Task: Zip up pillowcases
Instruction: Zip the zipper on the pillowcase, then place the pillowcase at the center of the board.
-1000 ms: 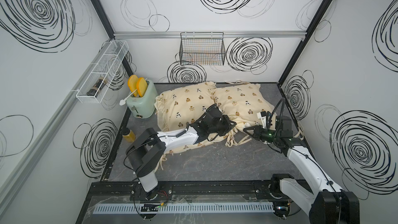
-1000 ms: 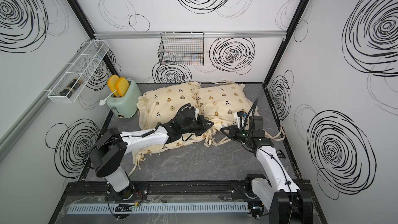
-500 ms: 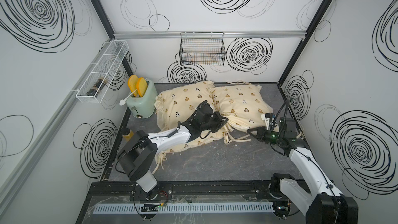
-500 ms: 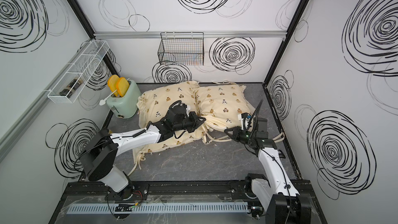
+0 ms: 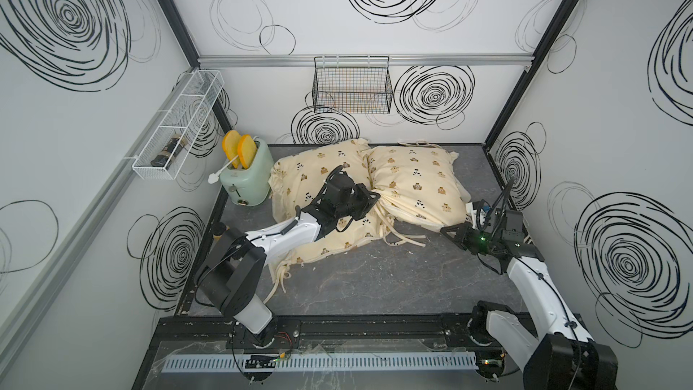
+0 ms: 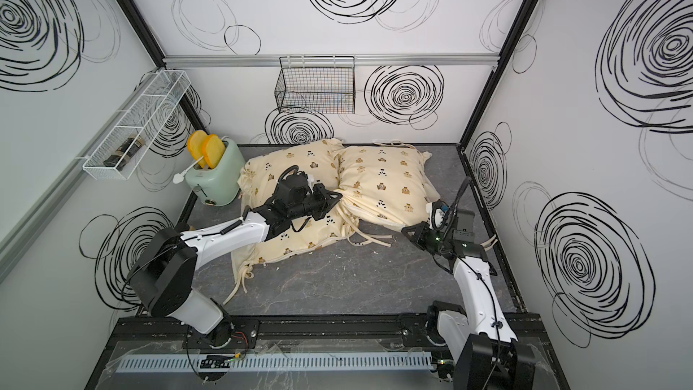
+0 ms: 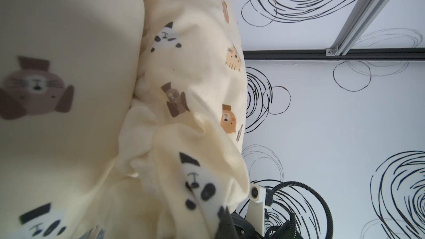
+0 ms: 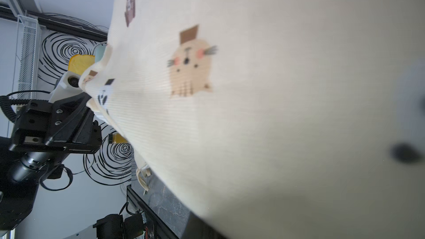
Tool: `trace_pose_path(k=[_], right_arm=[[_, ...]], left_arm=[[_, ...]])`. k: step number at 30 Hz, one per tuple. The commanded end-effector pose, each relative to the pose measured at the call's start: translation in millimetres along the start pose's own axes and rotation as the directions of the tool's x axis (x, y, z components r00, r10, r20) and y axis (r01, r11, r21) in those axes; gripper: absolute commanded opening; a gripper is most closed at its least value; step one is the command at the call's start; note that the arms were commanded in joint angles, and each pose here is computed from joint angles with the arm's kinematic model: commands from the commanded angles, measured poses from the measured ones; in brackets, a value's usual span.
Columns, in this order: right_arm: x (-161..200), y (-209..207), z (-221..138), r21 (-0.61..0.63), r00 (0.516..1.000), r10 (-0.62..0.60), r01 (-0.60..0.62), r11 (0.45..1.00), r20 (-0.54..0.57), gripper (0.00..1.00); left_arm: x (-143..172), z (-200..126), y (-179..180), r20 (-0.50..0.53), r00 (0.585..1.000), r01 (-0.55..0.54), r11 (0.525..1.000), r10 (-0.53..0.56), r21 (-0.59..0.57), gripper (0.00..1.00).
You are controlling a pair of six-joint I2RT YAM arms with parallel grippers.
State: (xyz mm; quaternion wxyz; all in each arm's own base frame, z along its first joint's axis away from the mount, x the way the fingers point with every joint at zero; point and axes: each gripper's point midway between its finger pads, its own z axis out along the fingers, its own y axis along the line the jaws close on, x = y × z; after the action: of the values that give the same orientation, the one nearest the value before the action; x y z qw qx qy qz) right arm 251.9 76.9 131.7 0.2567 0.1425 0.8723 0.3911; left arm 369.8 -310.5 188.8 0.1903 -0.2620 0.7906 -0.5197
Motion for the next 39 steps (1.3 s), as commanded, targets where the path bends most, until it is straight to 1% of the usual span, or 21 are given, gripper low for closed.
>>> trace_pose_path(k=[1,10,15,17,22,26,28,29,30,34,37,38,39], right_arm=[[-1,-18,-9,0.085,0.999,0.031,-0.032,0.996,0.017,0.0],[-11,-32,-18,0.122,0.995,0.074,-0.083,0.989,0.074,0.0],[-23,-42,-28,0.146,0.984,0.102,-0.122,0.982,0.143,0.0],[-26,-46,-30,0.153,0.98,0.106,-0.132,0.979,0.168,0.0],[-27,-52,-30,0.16,0.976,0.12,-0.149,0.976,0.182,0.0],[-29,-53,-33,0.166,0.974,0.117,-0.15,0.975,0.194,0.0],[-29,-51,-34,0.161,0.974,0.119,-0.151,0.975,0.195,0.0],[-30,-49,-35,0.157,0.973,0.121,-0.153,0.976,0.195,0.04],[-31,-46,-36,0.152,0.972,0.123,-0.154,0.976,0.198,0.12],[-43,-24,-47,0.117,0.974,0.092,-0.118,0.986,0.206,0.54],[-57,-9,-61,0.134,0.968,0.041,-0.076,0.988,0.248,0.8],[-62,-6,-66,0.142,0.963,0.021,-0.061,0.988,0.267,0.89],[-67,-3,-68,0.145,0.959,0.0,-0.043,0.988,0.285,0.96]], left_arm=[[-33,-14,-14,0.12,0.993,-0.012,0.999,0.006,0.051,0.0],[-49,-19,-2,0.15,0.988,0.015,0.999,-0.023,0.05,0.0],[-52,-26,2,0.162,0.986,0.017,0.998,-0.026,0.053,0.0],[-52,-27,3,0.161,0.987,0.018,0.998,-0.027,0.053,0.0],[-46,-26,6,0.144,0.989,0.026,0.998,-0.035,0.063,0.0],[-35,-20,7,0.111,0.993,0.037,0.997,-0.045,0.073,0.0],[-26,-15,4,0.09,0.995,0.025,0.997,-0.032,0.072,0.0],[-19,-12,2,0.078,0.997,0.014,0.998,-0.019,0.068,0.0],[-13,-9,1,0.066,0.998,0.004,0.998,-0.008,0.065,0.0],[14,1,2,0.025,0.999,-0.024,0.998,0.023,0.052,0.0],[34,9,7,-0.009,0.999,-0.047,0.998,0.047,0.03,0.0],[43,11,9,-0.024,0.998,-0.055,0.998,0.055,0.026,0.0],[51,14,10,-0.039,0.997,-0.063,0.998,0.064,0.022,0.0]])
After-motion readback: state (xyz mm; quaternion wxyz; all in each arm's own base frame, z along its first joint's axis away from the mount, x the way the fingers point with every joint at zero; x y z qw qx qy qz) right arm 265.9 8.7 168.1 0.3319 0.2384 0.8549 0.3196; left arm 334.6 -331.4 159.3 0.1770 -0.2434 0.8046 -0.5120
